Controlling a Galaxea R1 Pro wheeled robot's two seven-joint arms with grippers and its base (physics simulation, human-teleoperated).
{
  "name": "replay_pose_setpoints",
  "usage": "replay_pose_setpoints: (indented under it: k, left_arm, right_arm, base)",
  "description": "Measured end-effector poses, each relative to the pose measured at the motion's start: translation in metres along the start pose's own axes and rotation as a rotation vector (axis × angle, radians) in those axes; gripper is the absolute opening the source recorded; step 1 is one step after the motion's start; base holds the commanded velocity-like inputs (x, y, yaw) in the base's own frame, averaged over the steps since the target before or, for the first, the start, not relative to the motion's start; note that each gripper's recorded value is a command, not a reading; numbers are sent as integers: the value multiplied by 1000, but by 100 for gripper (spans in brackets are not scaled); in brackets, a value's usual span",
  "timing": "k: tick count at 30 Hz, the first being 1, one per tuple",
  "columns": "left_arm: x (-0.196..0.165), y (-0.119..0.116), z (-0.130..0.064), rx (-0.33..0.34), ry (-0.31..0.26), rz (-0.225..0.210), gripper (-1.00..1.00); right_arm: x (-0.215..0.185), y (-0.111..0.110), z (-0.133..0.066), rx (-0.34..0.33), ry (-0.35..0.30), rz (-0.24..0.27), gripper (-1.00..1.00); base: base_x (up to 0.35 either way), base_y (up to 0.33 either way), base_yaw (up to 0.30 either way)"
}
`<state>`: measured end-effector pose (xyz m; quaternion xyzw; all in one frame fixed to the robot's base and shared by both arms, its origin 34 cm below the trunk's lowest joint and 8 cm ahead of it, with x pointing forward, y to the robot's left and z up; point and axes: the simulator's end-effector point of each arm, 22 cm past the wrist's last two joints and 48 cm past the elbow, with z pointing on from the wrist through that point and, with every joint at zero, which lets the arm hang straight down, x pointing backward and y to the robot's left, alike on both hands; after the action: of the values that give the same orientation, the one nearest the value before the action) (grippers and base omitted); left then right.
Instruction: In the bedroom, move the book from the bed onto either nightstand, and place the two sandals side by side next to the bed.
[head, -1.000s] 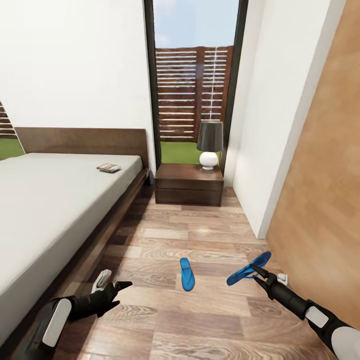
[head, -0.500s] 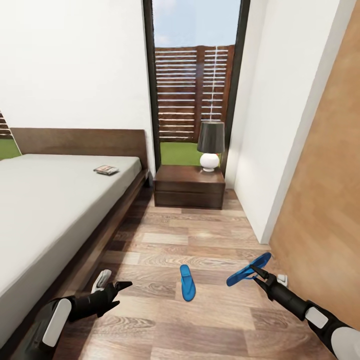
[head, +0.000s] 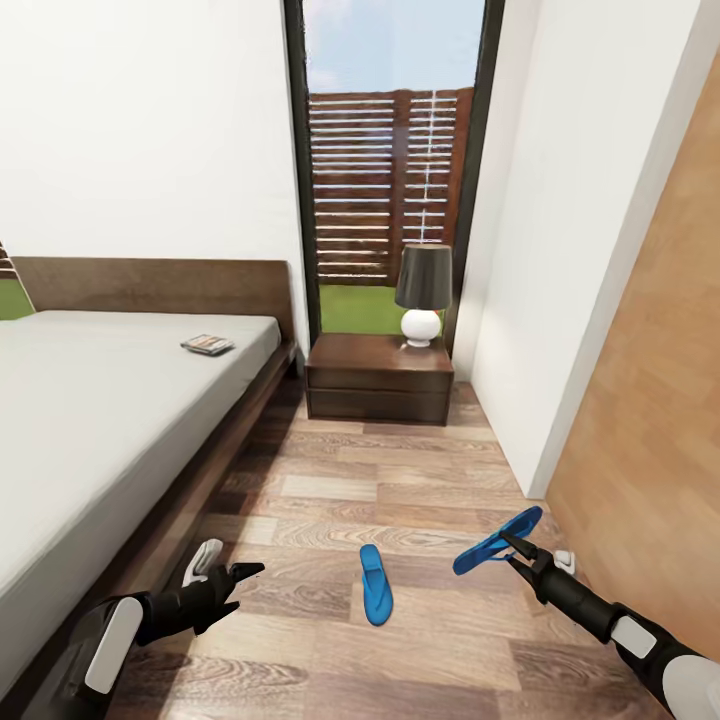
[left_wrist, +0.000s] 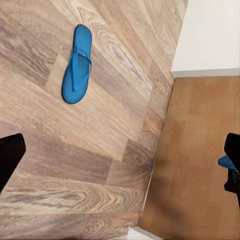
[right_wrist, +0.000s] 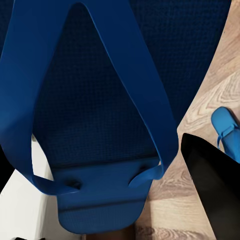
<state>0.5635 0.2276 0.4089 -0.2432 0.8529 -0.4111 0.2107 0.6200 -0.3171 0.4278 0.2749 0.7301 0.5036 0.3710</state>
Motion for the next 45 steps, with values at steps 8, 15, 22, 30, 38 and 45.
replay_pose_setpoints:
  k: [8, 15, 22, 30, 38, 45]
  left_arm:
    - [-1, 0, 0, -1, -1, 0, 100]
    - [0, 0, 0, -1, -1, 0, 100]
    - [0, 0, 0, 0, 0, 0, 100]
    - [0, 0, 0, 0, -1, 1, 100]
    - [2, 3, -7, 8, 5, -5, 100]
    - [10, 13, -12, -10, 7, 1, 100]
  right_arm:
    - [0, 0, 0, 1, 1, 0, -100]
    - [1, -1, 0, 4, 1, 2, -100]
    - [2, -5, -1, 14, 1, 8, -100]
    - [3, -6, -1, 17, 2, 10, -100]
    - [22, -11, -2, 11, 18, 55, -100]
    - [33, -19, -4, 26, 23, 69, -100]
  base:
    - [162, 0, 0]
    - [162, 0, 0]
    - [163, 0, 0]
    - [92, 0, 0]
    - [8, 0, 0]
    - [0, 0, 0]
